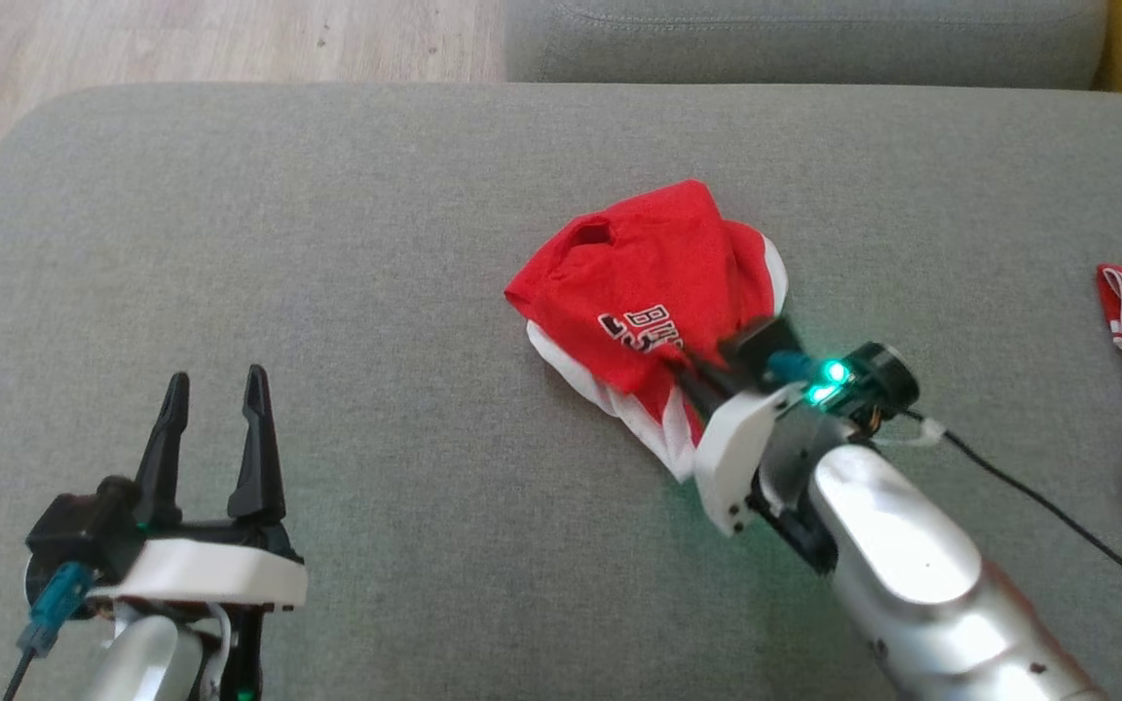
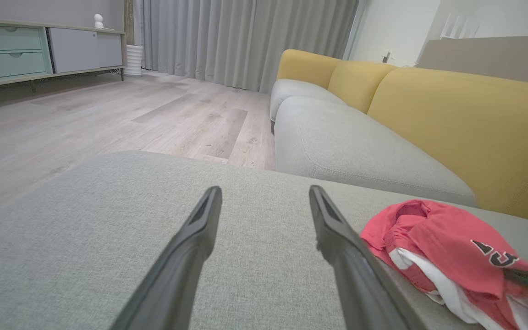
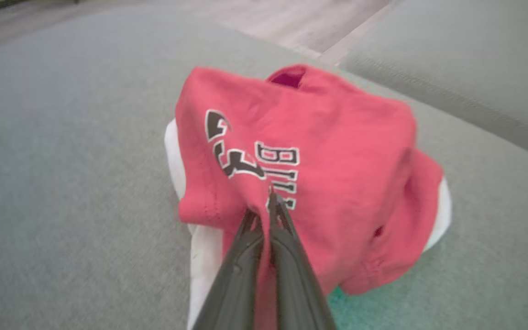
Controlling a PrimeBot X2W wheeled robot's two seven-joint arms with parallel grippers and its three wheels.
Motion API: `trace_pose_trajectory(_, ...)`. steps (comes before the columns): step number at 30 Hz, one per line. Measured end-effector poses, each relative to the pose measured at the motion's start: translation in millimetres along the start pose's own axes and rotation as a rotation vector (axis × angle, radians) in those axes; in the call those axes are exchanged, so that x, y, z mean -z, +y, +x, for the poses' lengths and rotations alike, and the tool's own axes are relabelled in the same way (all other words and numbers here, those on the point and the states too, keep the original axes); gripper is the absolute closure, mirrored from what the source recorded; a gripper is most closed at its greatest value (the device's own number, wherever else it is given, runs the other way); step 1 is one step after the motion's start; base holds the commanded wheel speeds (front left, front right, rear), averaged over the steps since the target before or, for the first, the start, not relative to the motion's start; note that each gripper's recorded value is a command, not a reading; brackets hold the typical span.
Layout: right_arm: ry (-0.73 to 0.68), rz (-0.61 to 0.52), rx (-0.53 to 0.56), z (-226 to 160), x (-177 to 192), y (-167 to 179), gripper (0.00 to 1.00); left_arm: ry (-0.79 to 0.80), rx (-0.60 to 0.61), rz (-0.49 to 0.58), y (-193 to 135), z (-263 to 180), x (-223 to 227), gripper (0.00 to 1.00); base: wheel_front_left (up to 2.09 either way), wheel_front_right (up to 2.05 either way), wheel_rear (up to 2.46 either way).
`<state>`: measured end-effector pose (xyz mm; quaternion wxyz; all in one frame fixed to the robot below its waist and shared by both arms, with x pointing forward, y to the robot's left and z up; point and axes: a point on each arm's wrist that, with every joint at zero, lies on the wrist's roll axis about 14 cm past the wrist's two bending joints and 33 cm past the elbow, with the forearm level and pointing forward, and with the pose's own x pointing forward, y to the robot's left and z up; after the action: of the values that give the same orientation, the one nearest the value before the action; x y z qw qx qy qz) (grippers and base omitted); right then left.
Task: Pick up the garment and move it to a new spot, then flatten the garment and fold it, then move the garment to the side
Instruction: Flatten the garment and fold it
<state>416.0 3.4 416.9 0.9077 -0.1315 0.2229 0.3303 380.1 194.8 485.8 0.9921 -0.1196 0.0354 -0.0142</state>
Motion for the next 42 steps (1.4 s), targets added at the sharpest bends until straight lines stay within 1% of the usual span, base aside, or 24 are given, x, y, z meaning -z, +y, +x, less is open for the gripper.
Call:
trace_pose_trajectory(3,-0.081,0.036,0.007,-2,-20,-5,1.0,-0.009,-0.001,-0.009,0,-1,-3,0.0,0.0,0.0,0.0)
trace_pose_trajectory(5,-0.166,0.067,-0.013,-3,-45,-1,1.0,-0.017,-0.006,-0.009,0,-2,-6,0.0,0.0,0.0,0.0)
trace_pose_trajectory(6,-0.252,0.082,-0.047,-6,-75,5,1.0,-0.024,-0.001,-0.01,-2,-2,-8,0.0,0.0,0.0,0.0)
trace_pose_trajectory(8,-0.362,0.102,-0.085,-13,-112,10,1.0,-0.03,0.004,-0.012,-4,-1,-10,0.0,0.0,0.0,0.0)
trace_pose_trajectory(11,-0.569,0.166,-0.134,-34,-173,9,1.0,-0.04,0.003,-0.012,-5,1,-13,0.0,0.0,0.0,0.0)
trace_pose_trajectory(13,-0.705,0.233,-0.149,-52,-207,0,1.0,-0.047,0.003,-0.011,-6,3,-16,0.0,0.0,0.0,0.0)
trace_pose_trajectory(14,-0.762,0.252,-0.135,-60,-218,-9,1.0,-0.049,0.001,-0.01,-6,4,-16,0.0,0.0,0.0,0.0)
trace_pose_trajectory(16,-0.834,0.261,-0.063,-72,-228,-34,1.0,-0.047,0.008,-0.011,-9,4,-16,0.0,0.0,0.0,0.0)
trace_pose_trajectory(18,-0.832,0.277,0.035,-76,-218,-63,1.0,-0.041,0.014,-0.012,-12,3,-13,0.0,0.0,0.0,0.0)
trace_pose_trajectory(20,-0.794,0.345,0.138,-77,-188,-93,1.0,-0.044,0.021,-0.014,-14,4,-14,0.0,0.0,0.0,0.0)
trace_pose_trajectory(22,-0.698,0.427,0.265,-76,-132,-120,1.0,-0.046,0.028,-0.015,-17,5,-15,0.0,0.0,0.0,0.0)
trace_pose_trajectory(25,-0.502,0.563,0.46,-88,-27,-149,1.0,-0.04,0.038,-0.017,-20,4,-13,0.0,0.0,0.0,0.0)
trace_pose_trajectory(26,-0.432,0.605,0.512,-95,6,-154,0.59,-0.035,0.039,-0.017,-20,4,-11,0.0,0.0,0.0,0.0)
trace_pose_trajectory(27,-0.378,0.635,0.559,-103,32,-157,0.0,-0.032,0.041,-0.018,-21,3,-10,0.0,0.0,0.0,0.0)
trace_pose_trajectory(29,-0.32,0.672,0.631,-119,64,-162,0.0,-0.025,0.044,-0.018,-22,3,-8,0.0,0.0,0.0,0.0)
trace_pose_trajectory(30,-0.316,0.688,0.651,-124,71,-164,0.0,-0.025,0.045,-0.017,-22,3,-8,0.0,0.0,0.0,0.0)
trace_pose_trajectory(31,-0.322,0.702,0.662,-127,73,-166,0.0,-0.025,0.047,-0.017,-23,3,-8,0.0,0.0,0.0,0.0)
trace_pose_trajectory(33,-0.346,0.695,0.662,-130,65,-167,0.0,-0.026,0.047,-0.013,-23,4,-9,0.0,0.0,0.0,0.0)
trace_pose_trajectory(35,-0.371,0.641,0.639,-130,50,-163,0.0,-0.029,0.051,-0.009,-24,5,-10,0.0,0.0,0.0,0.0)
trace_pose_trajectory(37,-0.367,0.558,0.596,-127,36,-151,0.0,-0.031,0.058,-0.006,-26,5,-11,0.0,0.0,0.0,0.0)
trace_pose_trajectory(39,-0.321,0.498,0.549,-122,32,-135,0.0,-0.033,0.065,-0.006,-28,5,-12,0.0,0.0,0.0,0.0)
trace_pose_trajectory(41,-0.233,0.424,0.51,-117,37,-120,0.0,-0.031,0.069,-0.011,-30,5,-11,0.0,0.0,0.0,0.0)
trace_pose_trajectory(42,-0.233,0.424,0.51,-117,37,-120,0.0,-0.031,0.069,-0.011,-30,5,-11,0.0,0.0,0.0,0.0)
